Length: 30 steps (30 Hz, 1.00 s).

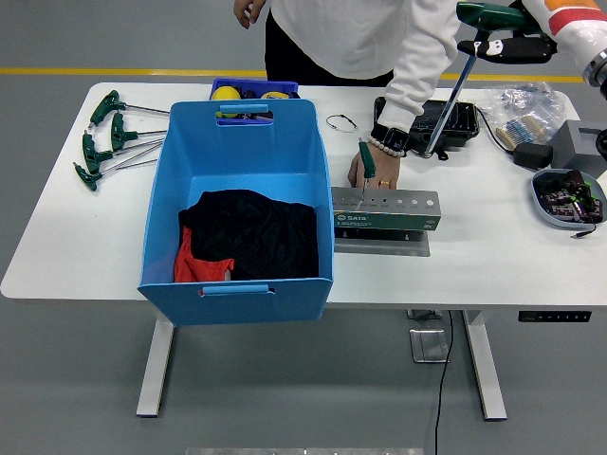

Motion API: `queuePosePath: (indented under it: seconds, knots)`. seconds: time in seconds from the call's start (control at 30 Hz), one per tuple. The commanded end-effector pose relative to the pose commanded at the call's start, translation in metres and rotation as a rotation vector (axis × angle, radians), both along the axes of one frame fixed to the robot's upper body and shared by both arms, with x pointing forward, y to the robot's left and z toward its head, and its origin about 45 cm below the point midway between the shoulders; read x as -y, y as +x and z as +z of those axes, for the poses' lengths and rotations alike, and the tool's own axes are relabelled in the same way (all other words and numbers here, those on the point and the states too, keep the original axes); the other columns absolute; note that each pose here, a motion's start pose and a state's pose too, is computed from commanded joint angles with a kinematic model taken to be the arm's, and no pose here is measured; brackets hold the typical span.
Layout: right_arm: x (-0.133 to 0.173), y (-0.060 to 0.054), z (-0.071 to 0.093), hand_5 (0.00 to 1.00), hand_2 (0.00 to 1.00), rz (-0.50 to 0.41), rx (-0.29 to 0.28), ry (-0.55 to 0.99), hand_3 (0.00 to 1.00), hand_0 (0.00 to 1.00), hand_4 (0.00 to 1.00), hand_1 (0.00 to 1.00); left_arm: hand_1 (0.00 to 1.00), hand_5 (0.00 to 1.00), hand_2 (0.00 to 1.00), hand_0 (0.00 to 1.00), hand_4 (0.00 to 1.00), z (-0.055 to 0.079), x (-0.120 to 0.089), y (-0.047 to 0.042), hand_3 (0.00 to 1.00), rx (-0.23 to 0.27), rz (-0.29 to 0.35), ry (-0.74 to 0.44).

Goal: Lift tool from toolbox,place it in box,lift tool from toolbox,place it in box

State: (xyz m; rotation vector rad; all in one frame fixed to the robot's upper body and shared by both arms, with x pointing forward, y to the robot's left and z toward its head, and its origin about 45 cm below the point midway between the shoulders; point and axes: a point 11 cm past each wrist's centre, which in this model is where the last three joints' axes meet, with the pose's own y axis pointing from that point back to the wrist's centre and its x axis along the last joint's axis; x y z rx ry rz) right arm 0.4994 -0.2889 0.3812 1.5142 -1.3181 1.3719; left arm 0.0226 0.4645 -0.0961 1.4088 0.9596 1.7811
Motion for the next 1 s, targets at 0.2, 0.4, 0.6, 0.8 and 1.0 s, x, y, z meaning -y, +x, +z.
queuePosePath:
  seconds: [0.2,0.4,0.6,0.8,1.0]
  knots:
    - [-0.004,0.0,0.014,0.876,0.998,0.011,0.031,0.009,0.002,0.002,0.998,0.002,0.706,0.731,0.76,0.737,0.778,0.0,0.0,-0.0008,0.77,-0.001,-0.001,-0.001]
    - [-0.017,-0.002,0.033,0.875,0.998,0.043,0.077,0.016,0.002,0.002,0.998,0.002,0.706,0.731,0.761,0.737,0.778,0.0,0.0,-0.0009,0.77,-0.002,0.0,-0.001]
    - [-0.035,-0.005,0.053,0.876,0.998,0.086,0.124,0.014,0.002,0.002,0.998,0.002,0.7,0.73,0.757,0.738,0.778,0.0,0.0,-0.002,0.769,-0.006,-0.003,0.0]
    - [-0.06,-0.01,0.069,0.876,0.998,0.142,0.165,0.021,0.002,0.002,0.998,0.002,0.7,0.73,0.757,0.738,0.778,0.0,-0.001,-0.0042,0.769,-0.014,-0.006,0.003]
    - [-0.093,-0.019,0.091,0.877,0.998,0.217,0.217,0.034,0.002,0.002,0.998,0.002,0.684,0.731,0.751,0.738,0.778,0.001,-0.003,-0.0062,0.768,-0.019,-0.005,0.006]
